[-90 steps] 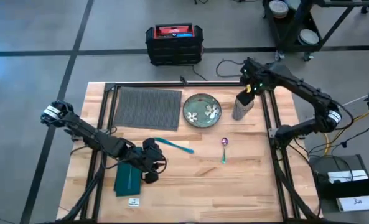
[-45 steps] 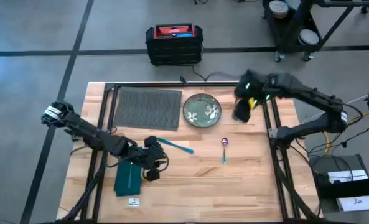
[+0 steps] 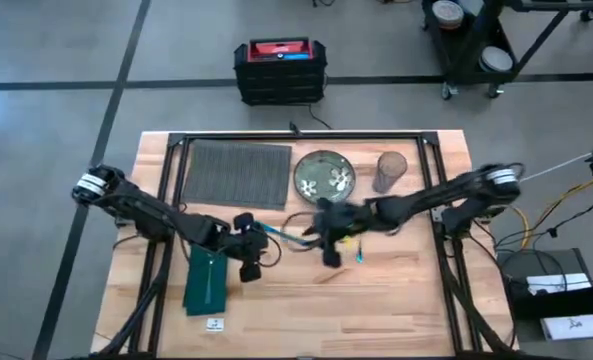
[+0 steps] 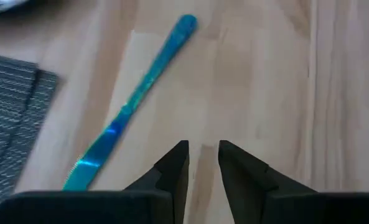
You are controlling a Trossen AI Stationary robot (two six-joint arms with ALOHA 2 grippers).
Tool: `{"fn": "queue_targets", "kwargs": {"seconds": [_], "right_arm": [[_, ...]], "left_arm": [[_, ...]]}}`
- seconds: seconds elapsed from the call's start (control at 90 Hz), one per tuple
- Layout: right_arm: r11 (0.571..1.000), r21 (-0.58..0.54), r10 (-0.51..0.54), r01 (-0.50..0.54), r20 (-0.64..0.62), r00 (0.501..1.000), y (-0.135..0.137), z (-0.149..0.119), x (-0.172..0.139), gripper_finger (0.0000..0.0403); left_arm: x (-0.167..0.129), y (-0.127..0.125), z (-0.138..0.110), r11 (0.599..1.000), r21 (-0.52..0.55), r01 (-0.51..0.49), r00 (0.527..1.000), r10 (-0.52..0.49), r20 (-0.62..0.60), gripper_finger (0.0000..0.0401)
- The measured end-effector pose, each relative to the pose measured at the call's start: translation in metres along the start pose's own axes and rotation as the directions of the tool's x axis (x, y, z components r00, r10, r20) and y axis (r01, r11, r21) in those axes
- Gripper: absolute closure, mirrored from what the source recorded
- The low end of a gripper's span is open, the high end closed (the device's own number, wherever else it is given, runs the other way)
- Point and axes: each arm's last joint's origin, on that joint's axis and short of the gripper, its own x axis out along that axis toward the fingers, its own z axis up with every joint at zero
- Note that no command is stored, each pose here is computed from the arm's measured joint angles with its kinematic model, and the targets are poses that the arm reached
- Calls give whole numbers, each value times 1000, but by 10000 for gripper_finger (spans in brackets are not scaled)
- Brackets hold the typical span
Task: Set table place
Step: Move the iridescent blue knife to the center right of the table
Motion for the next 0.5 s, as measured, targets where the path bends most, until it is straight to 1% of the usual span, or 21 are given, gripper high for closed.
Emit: {"fn": "queue_targets", "kwargs": {"seconds": [0.078, 0.122, 0.167, 0.2, 0.3, 0.367, 0.5], "right_arm": [[1000, 1, -10, 10, -76, 997, -1, -4, 25, 365], [1000, -3, -19, 18, -98, 995, -3, -3, 38, 384], [999, -15, -38, 36, -143, 989, -4, -6, 49, 395], [998, -24, -54, 50, -183, 982, -6, -9, 56, 398], [997, -21, -75, 72, -231, 970, -13, -10, 72, 393], [996, -12, -84, 84, -234, 969, -18, -8, 77, 395], [994, -3, -108, 112, -297, 949, -27, -18, 84, 401]], "left_arm": [[-3, 0, 1, 1000, -5, 5, 1000, -5, 10, 326], [-5, 1, 1, 1000, -9, 8, 1000, -8, 15, 326], [-5, 1, 2, 1000, -13, 10, 1000, -10, 17, 326], [-6, 1, 2, 1000, -15, 10, 1000, -10, 18, 326], [-6, 1, 1, 1000, -20, 6, 1000, -6, 8, 326], [-6, 1, 0, 1000, -26, 6, 1000, -6, 6, 326], [-6, 2, -1, 1000, -22, 1, 1000, -1, -8, 326]]}}
